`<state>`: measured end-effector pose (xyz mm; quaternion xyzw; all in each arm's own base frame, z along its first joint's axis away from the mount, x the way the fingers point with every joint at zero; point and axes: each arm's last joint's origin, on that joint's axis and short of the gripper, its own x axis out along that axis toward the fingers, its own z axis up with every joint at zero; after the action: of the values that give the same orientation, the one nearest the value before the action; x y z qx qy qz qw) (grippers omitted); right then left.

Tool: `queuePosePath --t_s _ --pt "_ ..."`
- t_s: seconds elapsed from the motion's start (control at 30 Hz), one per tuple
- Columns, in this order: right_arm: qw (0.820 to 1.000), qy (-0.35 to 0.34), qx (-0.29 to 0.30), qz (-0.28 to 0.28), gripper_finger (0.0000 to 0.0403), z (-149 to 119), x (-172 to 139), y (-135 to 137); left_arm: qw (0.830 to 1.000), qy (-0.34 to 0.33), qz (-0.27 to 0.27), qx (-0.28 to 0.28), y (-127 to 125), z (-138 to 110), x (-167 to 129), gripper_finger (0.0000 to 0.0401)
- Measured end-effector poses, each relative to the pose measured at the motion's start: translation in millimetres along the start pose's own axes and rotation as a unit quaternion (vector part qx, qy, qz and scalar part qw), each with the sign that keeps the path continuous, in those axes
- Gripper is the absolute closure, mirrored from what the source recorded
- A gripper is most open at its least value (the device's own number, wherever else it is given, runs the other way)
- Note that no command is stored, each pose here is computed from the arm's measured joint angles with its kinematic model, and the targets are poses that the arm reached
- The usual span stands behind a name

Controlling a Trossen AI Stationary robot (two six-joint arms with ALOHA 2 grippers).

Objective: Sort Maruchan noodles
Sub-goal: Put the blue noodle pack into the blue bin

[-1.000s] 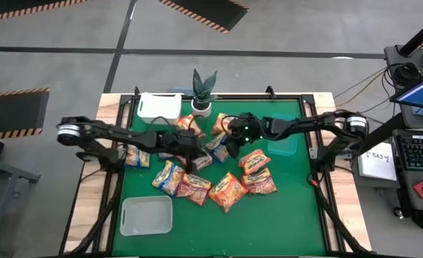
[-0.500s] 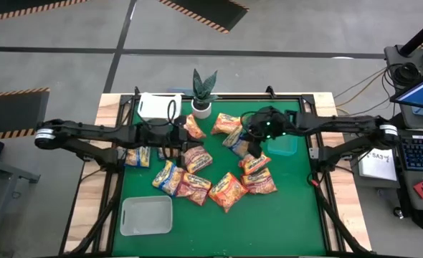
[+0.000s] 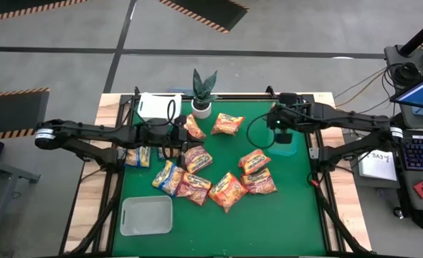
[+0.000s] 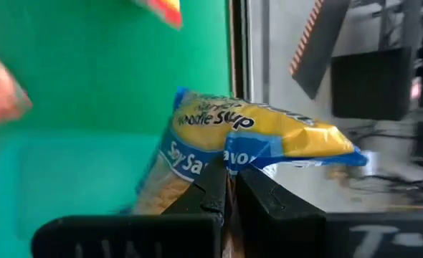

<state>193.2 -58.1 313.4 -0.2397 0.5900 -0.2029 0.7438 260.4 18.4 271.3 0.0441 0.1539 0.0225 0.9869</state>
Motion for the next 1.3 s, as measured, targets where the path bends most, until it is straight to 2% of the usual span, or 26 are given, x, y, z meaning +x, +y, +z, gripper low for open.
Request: queuePosePath --t_s 0.17,0.27,0.4,0.63,0.87,1.03,1.3 --pt "0.997 0.025 -0.066 -0.007 0.0394 -20 9 8 1.0 -0.001 0.0 -0.002 0 0 0 0.0401" --pt "0.995 0.043 -0.081 -0.024 0.0394 -33 16 12 1.0 -0.001 0.0 -0.003 0 0 0 0.0401" --pt "0.995 0.032 -0.092 -0.037 0.0394 -44 26 18 1.0 -0.005 0.001 -0.003 0 1 0 0.0401" --pt "0.992 0.011 -0.104 -0.072 0.0394 -49 51 28 1.0 -0.011 0.001 -0.003 0 2 0 0.0401" --pt "0.986 0.038 -0.144 -0.075 0.0394 -57 71 37 1.0 -0.011 0.001 -0.005 0 2 0 0.0401" --pt "0.977 0.081 -0.166 -0.105 0.0394 -62 74 38 1.0 -0.011 0.001 -0.005 0 2 0 0.0401" --pt "0.971 0.087 -0.197 -0.107 0.0394 -62 74 38 1.0 -0.01 0.001 -0.003 0 2 0 0.0401"
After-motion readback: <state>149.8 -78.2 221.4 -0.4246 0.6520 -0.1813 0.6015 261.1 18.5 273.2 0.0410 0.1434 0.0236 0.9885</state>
